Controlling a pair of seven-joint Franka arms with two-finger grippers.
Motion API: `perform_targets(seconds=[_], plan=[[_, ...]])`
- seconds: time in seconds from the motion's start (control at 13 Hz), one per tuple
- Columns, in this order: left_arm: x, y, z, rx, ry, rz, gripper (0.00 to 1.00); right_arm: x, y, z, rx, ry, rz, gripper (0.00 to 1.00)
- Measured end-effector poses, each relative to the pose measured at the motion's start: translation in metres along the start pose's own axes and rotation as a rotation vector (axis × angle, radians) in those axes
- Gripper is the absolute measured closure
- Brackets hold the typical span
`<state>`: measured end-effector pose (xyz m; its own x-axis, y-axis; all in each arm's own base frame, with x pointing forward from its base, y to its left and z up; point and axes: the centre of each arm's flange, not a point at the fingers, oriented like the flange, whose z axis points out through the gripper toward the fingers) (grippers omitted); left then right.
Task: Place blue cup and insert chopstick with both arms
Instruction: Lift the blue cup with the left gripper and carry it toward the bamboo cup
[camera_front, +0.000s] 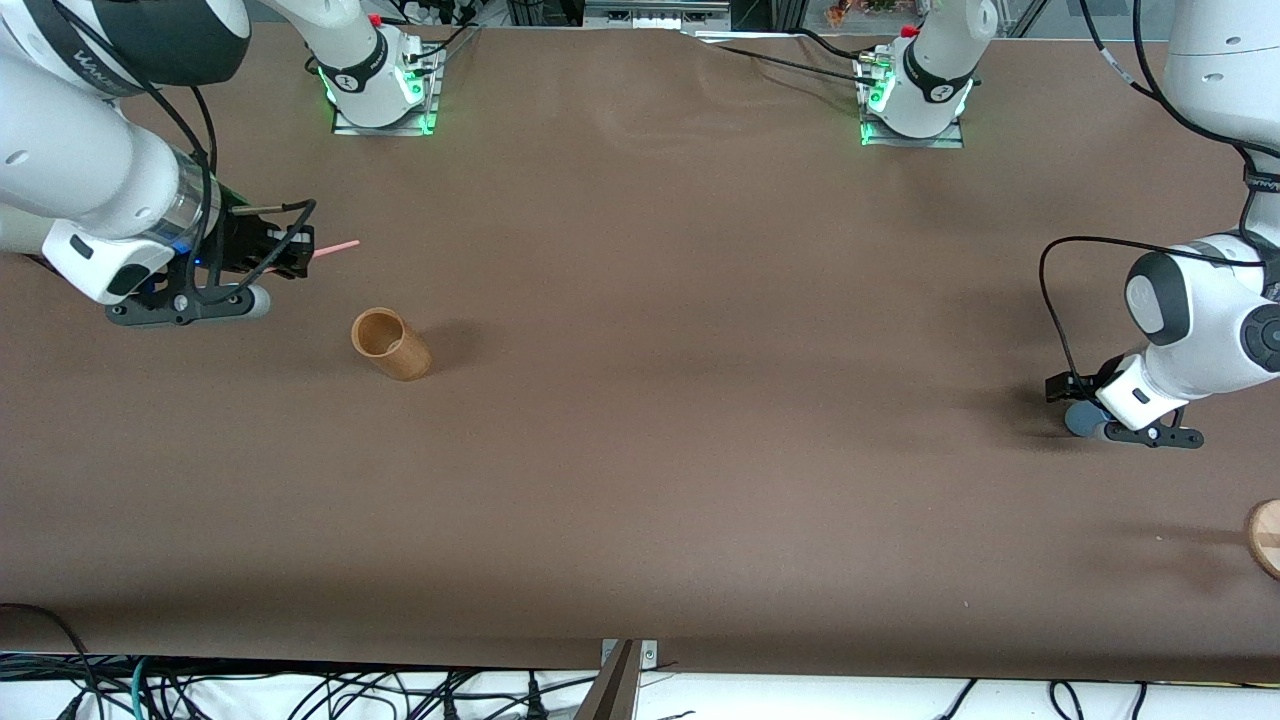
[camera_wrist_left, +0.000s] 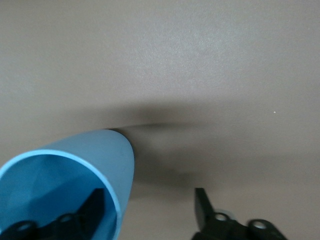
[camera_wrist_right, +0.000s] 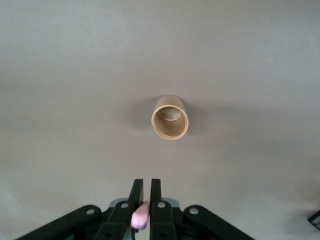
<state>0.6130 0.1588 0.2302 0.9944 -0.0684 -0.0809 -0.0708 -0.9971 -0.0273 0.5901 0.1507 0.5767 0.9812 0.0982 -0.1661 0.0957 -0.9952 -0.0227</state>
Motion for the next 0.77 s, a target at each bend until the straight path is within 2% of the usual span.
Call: perform_targets(seconds=[0.31, 0.46, 0.77], plan=[[-0.003, -0.008, 0.001, 0.000, -0.004, -0.019, 0.73, -0.001, 0.000, -0.002, 0.000, 0.002, -0.003, 0.91], [-0.002, -0.009, 0.000, 0.001, -0.003, -0.020, 0.93, -0.001, 0.000, -0.004, 0.000, 0.004, -0.003, 0.91], [0.008, -0.003, -0.020, -0.027, -0.029, -0.019, 0.94, 0.001, 0.000, 0.000, -0.001, -0.004, -0.002, 0.91]])
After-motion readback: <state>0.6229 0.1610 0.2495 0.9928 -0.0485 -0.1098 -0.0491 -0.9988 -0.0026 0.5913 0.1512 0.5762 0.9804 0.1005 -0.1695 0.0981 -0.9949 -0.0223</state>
